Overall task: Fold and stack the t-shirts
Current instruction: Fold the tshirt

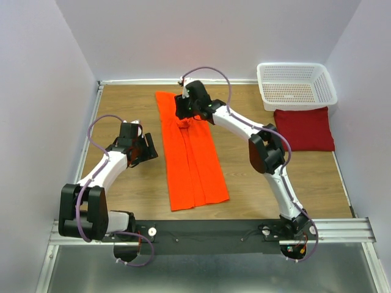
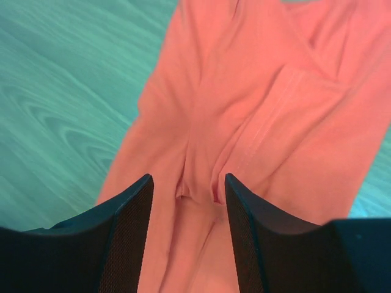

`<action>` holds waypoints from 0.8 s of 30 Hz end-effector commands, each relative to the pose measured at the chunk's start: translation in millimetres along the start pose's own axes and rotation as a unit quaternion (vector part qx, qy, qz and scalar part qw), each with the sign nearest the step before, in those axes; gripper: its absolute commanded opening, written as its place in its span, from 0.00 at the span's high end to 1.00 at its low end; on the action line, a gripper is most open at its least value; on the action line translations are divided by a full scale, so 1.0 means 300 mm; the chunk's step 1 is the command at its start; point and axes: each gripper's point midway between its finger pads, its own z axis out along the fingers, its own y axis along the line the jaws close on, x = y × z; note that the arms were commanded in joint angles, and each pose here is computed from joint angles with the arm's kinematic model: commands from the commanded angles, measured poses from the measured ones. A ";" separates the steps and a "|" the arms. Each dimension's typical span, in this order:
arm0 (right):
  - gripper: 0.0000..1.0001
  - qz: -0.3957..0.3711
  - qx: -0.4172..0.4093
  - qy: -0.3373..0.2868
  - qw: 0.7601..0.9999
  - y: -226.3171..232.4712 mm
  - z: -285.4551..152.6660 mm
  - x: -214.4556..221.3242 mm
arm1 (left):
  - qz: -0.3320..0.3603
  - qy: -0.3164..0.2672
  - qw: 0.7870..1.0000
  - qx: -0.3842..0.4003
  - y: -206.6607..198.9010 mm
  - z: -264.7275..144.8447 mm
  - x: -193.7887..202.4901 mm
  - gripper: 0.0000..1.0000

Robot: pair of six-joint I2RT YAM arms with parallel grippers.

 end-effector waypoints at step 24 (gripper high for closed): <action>0.96 0.274 -0.238 -0.038 0.931 -0.052 0.009 0.067 | -0.003 -0.005 1.000 0.016 -0.007 -0.022 0.020 0.27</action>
